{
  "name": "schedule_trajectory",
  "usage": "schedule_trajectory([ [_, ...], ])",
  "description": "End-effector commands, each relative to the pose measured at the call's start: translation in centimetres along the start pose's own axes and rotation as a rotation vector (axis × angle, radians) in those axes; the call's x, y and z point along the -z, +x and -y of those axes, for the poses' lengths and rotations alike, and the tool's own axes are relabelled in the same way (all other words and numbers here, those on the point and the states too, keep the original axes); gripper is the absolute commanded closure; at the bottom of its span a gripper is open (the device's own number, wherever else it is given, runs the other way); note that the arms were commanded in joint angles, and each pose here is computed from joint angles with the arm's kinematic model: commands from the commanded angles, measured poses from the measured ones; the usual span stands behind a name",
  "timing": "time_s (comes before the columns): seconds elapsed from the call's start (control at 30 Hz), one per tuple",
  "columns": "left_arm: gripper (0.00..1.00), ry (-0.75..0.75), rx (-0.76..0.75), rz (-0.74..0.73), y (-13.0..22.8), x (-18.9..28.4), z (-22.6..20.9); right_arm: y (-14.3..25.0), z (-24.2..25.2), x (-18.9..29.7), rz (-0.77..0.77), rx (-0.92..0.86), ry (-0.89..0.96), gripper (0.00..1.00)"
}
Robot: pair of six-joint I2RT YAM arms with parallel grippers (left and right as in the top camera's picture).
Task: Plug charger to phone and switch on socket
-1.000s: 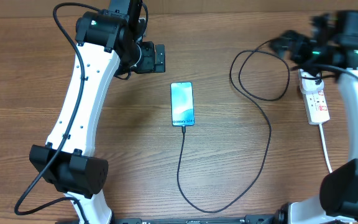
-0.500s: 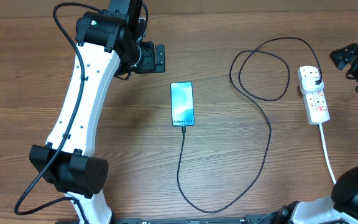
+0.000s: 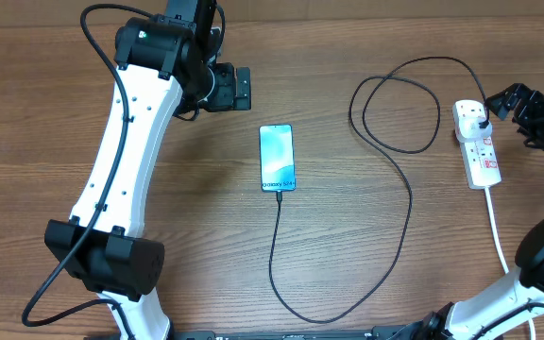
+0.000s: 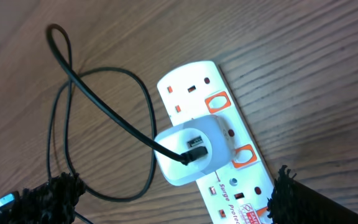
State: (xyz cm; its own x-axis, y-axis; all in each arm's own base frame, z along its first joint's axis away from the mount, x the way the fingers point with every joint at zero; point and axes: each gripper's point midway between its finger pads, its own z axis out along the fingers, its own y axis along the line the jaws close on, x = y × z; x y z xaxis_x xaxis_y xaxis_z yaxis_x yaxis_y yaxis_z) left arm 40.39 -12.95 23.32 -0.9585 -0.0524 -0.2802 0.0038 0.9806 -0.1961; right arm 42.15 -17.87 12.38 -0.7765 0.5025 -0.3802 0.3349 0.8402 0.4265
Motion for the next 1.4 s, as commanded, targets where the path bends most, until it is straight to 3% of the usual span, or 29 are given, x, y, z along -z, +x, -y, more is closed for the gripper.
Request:
schedule_trajectory([
  [0.0, 0.00, -0.011, -0.020, -0.001, -0.1, -0.1, -0.1, 0.3, 0.6, -0.8, -0.025, 0.005, 0.013, 0.00],
  [0.6, 0.00, -0.011, -0.020, -0.001, -0.1, -0.1, -0.1, 3.4, 2.0, -5.3, -0.144, -0.049, -0.028, 0.00],
  [0.7, 0.00, -0.011, -0.020, 0.000, -0.1, -0.1, -0.1, 3.4, 0.9, -5.4, -0.143, 0.001, -0.092, 0.00],
  [1.37, 0.00, -0.011, -0.020, 0.000, -0.1, -0.1, -0.1, 3.6, 1.0, -6.2, -0.127, 0.009, -0.095, 0.00],
])
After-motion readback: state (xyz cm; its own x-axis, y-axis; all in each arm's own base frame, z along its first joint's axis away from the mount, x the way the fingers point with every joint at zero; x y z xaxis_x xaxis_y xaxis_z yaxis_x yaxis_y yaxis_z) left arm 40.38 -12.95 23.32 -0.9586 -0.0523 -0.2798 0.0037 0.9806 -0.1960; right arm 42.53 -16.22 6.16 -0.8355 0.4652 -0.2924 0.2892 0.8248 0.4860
